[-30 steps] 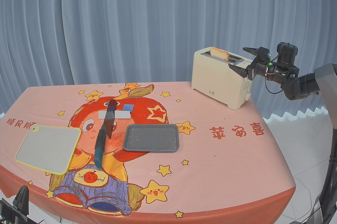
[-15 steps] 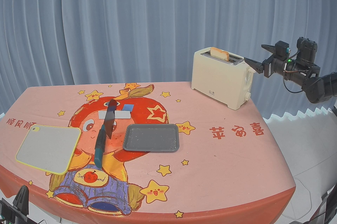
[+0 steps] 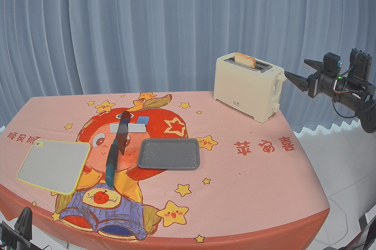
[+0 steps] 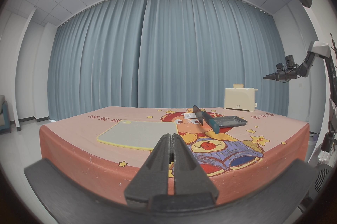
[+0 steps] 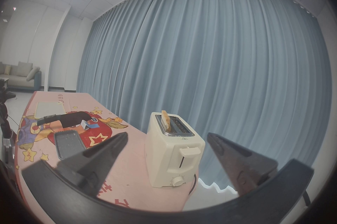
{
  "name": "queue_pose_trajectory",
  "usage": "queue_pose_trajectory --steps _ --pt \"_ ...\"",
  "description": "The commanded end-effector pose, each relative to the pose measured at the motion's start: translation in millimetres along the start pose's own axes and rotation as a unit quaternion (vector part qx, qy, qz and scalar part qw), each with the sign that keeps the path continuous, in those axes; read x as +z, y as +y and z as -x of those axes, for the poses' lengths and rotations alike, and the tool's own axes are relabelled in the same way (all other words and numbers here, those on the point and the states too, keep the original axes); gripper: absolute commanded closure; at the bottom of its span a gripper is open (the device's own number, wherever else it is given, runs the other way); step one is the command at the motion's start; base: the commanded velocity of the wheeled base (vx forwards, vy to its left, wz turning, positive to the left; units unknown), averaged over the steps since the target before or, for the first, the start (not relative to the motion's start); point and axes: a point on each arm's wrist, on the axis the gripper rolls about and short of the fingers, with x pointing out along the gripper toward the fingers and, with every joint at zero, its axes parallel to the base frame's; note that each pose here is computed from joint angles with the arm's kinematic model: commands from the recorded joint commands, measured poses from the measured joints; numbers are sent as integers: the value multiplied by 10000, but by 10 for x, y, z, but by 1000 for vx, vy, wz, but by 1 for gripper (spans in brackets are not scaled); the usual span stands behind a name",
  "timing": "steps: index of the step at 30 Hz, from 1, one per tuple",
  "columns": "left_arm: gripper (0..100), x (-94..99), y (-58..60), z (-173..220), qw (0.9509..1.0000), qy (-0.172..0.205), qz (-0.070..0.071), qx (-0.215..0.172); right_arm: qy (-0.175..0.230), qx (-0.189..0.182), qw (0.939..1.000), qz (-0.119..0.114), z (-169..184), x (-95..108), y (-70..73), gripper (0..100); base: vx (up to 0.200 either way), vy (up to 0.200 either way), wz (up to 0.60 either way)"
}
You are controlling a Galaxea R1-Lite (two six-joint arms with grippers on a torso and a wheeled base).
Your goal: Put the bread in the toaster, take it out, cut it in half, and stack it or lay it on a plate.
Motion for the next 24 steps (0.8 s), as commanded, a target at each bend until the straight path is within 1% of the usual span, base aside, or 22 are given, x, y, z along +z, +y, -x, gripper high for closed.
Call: queue_pose_trajectory --steps 1,5,6,7,8,9,10,13,14,15,16,17,19,20,21,22,24 --pt "100 -52 1 -1 10000 4 1 -5 -140 41 9999 -90 168 5 125 100 0 0 0" --pt "100 -52 0 -1 10000 4 1 2 -166 -2 9996 -221 222 -85 193 100 0 0 0" --pt "100 -52 0 -1 10000 4 1 2 -140 -17 9992 -374 248 -129 212 100 0 0 0" --pt "100 -53 0 -1 10000 11 1 2 -153 -26 9988 -469 263 -137 219 100 0 0 0" --pt "100 -52 0 -1 10000 4 1 2 -169 -18 9978 -648 298 -160 237 100 0 0 0" --pt "100 -52 0 -1 10000 4 1 2 -184 -19 9970 -750 318 -170 247 100 0 0 0" --pt "100 -52 0 -1 10000 4 1 2 -207 -4 9956 -910 345 -193 267 100 0 0 0" --pt "100 -52 0 -1 10000 4 1 2 -433 4 9917 -1213 377 -197 298 100 0 0 0" --pt "100 -52 0 -1 10000 4 1 2 -433 4 9917 -1213 377 -197 298 100 0 0 0" --pt "100 -52 0 -1 10000 4 1 2 -642 -13 9890 -1331 393 -179 298 100 0 0 0" --pt "100 -52 0 -1 10000 4 1 2 -722 -5 9874 -1409 400 -179 301 100 0 0 0" --pt "100 -52 0 -1 10000 4 1 2 -722 -5 9874 -1409 400 -179 301 100 0 0 0" --pt "100 -52 1 -1 10000 4 1 -5 -927 99 9824 -1620 430 -155 327 100 0 0 0" --pt "100 -52 1 -1 10000 4 1 -5 -927 99 9824 -1620 430 -155 327 100 0 0 0" --pt "100 -52 0 -1 10000 4 1 2 -1013 174 9790 -1762 439 -129 356 100 0 0 0" --pt "100 -52 0 -1 10000 4 1 -5 -1041 188 9776 -1819 440 -117 358 100 0 0 0" --pt "100 -52 0 -1 10000 4 9 -5 -1048 189 9773 -1833 443 -99 363 100 0 0 0"
